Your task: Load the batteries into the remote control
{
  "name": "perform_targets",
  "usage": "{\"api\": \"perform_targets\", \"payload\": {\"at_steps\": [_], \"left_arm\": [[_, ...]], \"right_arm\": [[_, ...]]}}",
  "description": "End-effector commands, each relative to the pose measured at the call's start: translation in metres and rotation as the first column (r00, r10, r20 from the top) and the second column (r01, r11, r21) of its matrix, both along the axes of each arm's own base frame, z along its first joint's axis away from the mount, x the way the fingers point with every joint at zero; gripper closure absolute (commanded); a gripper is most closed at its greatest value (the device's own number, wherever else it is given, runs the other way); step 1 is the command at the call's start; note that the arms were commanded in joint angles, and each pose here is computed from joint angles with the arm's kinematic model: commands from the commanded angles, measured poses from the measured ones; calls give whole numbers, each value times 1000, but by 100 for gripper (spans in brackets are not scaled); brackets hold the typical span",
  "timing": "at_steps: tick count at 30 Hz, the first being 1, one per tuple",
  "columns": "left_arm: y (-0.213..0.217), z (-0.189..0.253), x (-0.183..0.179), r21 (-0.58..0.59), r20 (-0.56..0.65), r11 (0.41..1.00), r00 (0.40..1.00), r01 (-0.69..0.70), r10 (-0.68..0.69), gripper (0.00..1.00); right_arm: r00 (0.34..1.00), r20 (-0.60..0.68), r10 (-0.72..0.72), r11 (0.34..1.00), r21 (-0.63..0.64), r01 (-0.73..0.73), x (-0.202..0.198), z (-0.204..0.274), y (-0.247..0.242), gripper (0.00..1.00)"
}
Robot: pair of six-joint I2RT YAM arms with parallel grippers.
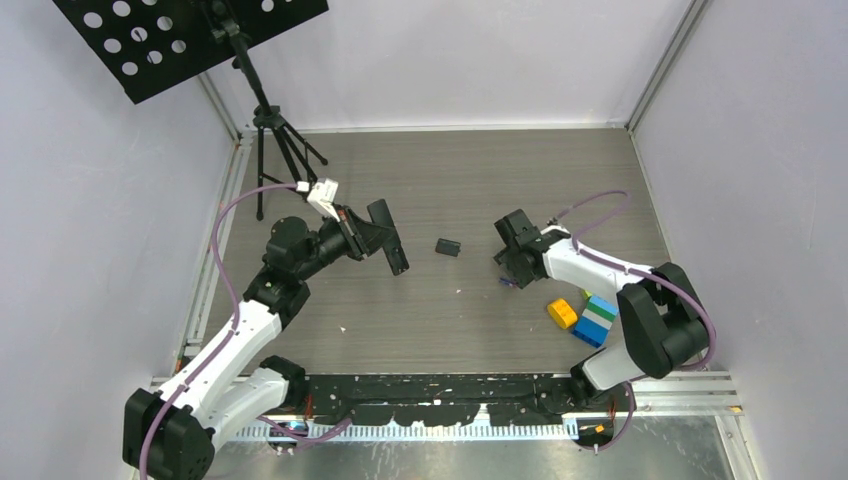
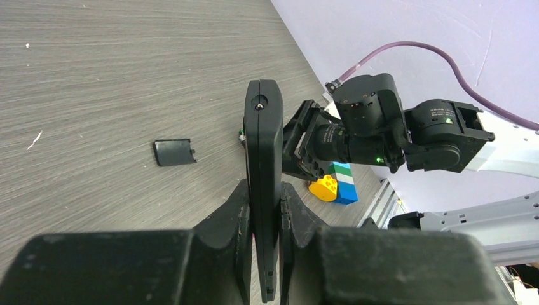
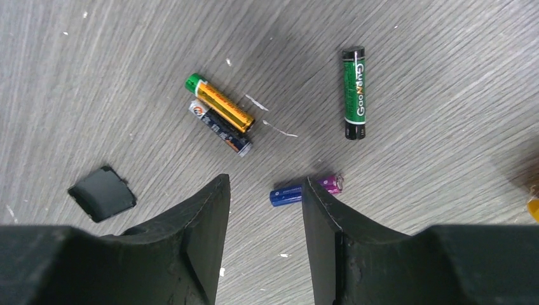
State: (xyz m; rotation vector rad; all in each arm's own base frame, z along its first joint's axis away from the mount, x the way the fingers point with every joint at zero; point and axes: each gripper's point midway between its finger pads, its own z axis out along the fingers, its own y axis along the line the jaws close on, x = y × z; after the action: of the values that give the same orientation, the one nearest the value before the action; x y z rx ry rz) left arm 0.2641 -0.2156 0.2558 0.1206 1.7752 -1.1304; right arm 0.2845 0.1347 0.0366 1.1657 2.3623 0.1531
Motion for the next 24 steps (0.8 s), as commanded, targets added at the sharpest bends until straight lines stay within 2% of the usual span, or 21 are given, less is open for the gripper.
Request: {"api": "perform_targets", "payload": {"at_steps": [1, 8, 12, 18, 24], "left_arm": [[0, 10, 1, -9, 40, 1000, 999, 7, -7, 100], [0, 8, 0, -6, 32, 1000, 999, 6, -6, 100], [1, 7, -1, -4, 32, 1000, 999, 6, -6, 100], [2, 7, -3, 1, 31, 1000, 1000, 4, -4, 100], [3, 7, -3, 1, 30, 1000, 1000, 1, -1, 100]], "right_arm": [[1000, -3, -6, 999, -34, 5, 4, -2, -5, 51], [999, -40, -34, 999, -37, 33, -7, -11, -9, 54], [999, -33, 4, 999, -47, -5, -4, -9, -8, 54], [989, -19, 150, 986, -69, -151, -3, 8, -3, 43], [979, -56, 198, 973, -109, -203, -20, 13, -14, 39]]}}
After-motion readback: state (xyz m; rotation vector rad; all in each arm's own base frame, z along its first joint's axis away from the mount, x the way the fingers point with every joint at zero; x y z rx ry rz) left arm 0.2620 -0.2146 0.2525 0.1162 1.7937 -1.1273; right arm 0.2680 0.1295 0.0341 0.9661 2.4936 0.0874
